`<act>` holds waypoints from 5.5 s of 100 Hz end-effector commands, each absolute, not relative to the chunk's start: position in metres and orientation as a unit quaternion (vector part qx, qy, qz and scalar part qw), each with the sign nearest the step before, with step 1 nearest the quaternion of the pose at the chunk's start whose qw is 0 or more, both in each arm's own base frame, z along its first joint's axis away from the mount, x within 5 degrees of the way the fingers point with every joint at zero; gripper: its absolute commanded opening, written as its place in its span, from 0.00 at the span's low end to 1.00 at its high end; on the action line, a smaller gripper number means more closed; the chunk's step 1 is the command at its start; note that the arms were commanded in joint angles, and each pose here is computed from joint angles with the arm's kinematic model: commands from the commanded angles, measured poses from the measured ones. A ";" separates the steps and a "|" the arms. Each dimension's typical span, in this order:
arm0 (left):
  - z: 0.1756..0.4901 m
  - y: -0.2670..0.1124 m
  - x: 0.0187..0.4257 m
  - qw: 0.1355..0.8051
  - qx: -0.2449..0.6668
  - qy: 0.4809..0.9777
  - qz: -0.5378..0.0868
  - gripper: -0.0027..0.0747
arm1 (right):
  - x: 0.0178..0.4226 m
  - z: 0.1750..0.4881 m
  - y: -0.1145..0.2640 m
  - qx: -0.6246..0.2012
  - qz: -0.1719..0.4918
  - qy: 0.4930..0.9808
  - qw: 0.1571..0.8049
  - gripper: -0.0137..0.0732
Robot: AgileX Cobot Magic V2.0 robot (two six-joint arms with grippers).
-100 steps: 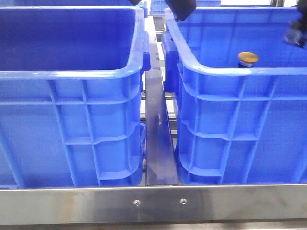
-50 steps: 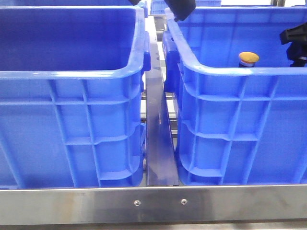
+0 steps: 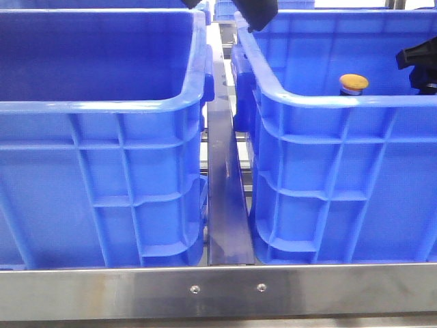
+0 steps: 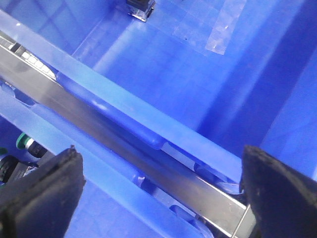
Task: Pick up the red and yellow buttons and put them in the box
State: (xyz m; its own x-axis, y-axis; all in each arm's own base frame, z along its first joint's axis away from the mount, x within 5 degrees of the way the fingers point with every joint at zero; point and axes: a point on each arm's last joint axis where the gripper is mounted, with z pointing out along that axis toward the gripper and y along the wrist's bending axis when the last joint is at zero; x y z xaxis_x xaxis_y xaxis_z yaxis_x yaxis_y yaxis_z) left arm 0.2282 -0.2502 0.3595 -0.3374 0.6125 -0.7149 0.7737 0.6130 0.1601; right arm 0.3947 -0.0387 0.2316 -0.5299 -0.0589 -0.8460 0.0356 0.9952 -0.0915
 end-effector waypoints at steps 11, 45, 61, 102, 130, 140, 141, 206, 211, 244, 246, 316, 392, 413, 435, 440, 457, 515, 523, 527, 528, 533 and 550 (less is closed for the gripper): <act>0.388 -0.247 0.221 0.437 0.420 0.785 -0.126 0.81 | 0.395 0.257 -0.041 -0.008 -0.058 0.855 0.515 0.41; 0.388 -0.247 0.221 0.437 0.420 0.785 -0.126 0.81 | 0.395 0.257 -0.040 -0.009 -0.055 0.855 0.515 0.68; 0.388 -0.247 0.221 0.437 0.420 0.785 -0.126 0.81 | 0.394 0.260 -0.040 -0.009 -0.056 0.853 0.518 0.69; 0.391 -0.245 0.219 0.440 0.415 0.786 -0.130 0.81 | 0.358 0.301 -0.029 -0.028 -0.025 0.830 0.557 0.68; 0.387 -0.223 0.212 0.469 0.368 0.787 -0.157 0.46 | 0.304 0.333 -0.020 -0.037 -0.008 0.804 0.594 0.48; 0.382 -0.210 0.209 0.487 0.353 0.782 -0.163 0.26 | 0.280 0.340 -0.018 -0.038 -0.010 0.794 0.607 0.23; 0.384 -0.209 0.208 0.493 0.351 0.778 -0.166 0.23 | 0.279 0.340 -0.017 -0.038 -0.010 0.793 0.608 0.20; 0.345 -0.132 0.145 0.619 0.283 0.697 -0.226 0.01 | 0.126 0.315 0.000 -0.021 0.009 0.727 0.686 0.08; 0.338 -0.127 0.140 0.620 0.280 0.696 -0.229 0.01 | 0.115 0.310 0.002 -0.024 0.010 0.719 0.694 0.08; 0.318 -0.108 0.119 0.626 0.279 0.690 -0.232 0.01 | 0.072 0.291 0.007 -0.033 0.006 0.669 0.742 0.08; 0.318 -0.108 0.119 0.626 0.279 0.690 -0.232 0.01 | 0.071 0.290 0.007 -0.033 0.006 0.669 0.742 0.08; 0.303 -0.112 0.136 0.602 0.273 0.722 -0.205 0.01 | 0.071 0.290 0.008 -0.034 0.008 0.670 0.742 0.08; 0.298 -0.009 0.095 0.695 0.051 0.717 -0.017 0.01 | 0.071 0.290 0.008 -0.036 0.009 0.670 0.742 0.08; 0.257 0.000 0.075 0.713 0.003 0.701 0.005 0.01 | 0.071 0.290 0.008 -0.036 0.009 0.670 0.742 0.08; 0.206 0.001 0.057 0.732 -0.014 0.681 -0.008 0.01 | 0.071 0.290 0.008 -0.036 0.009 0.670 0.742 0.08; 0.198 0.000 0.055 0.732 -0.024 0.681 -0.019 0.01 | 0.071 0.290 0.008 -0.036 0.009 0.670 0.742 0.08; 0.193 0.000 0.056 0.708 -0.024 0.706 -0.019 0.01 | 0.071 0.289 0.009 -0.039 0.012 0.670 0.741 0.08; 0.195 0.000 0.056 0.713 -0.024 0.701 -0.019 0.01 | 0.071 0.289 0.010 -0.046 0.018 0.671 0.740 0.08; 0.195 0.000 0.056 0.713 -0.024 0.701 -0.019 0.01 | 0.071 0.289 0.010 -0.046 0.018 0.671 0.740 0.08; 0.195 0.000 0.056 0.713 -0.024 0.701 -0.019 0.01 | 0.071 0.289 0.010 -0.046 0.018 0.671 0.740 0.08; 0.195 0.000 0.056 0.713 -0.024 0.701 -0.019 0.01 | 0.071 0.289 0.010 -0.046 0.018 0.671 0.740 0.08; 0.195 0.000 0.056 0.713 -0.024 0.701 -0.019 0.01 | 0.071 0.289 0.010 -0.046 0.018 0.671 0.740 0.08; 0.195 0.000 0.056 0.713 -0.024 0.701 -0.019 0.01 | 0.071 0.289 0.013 -0.058 0.031 0.669 0.740 0.08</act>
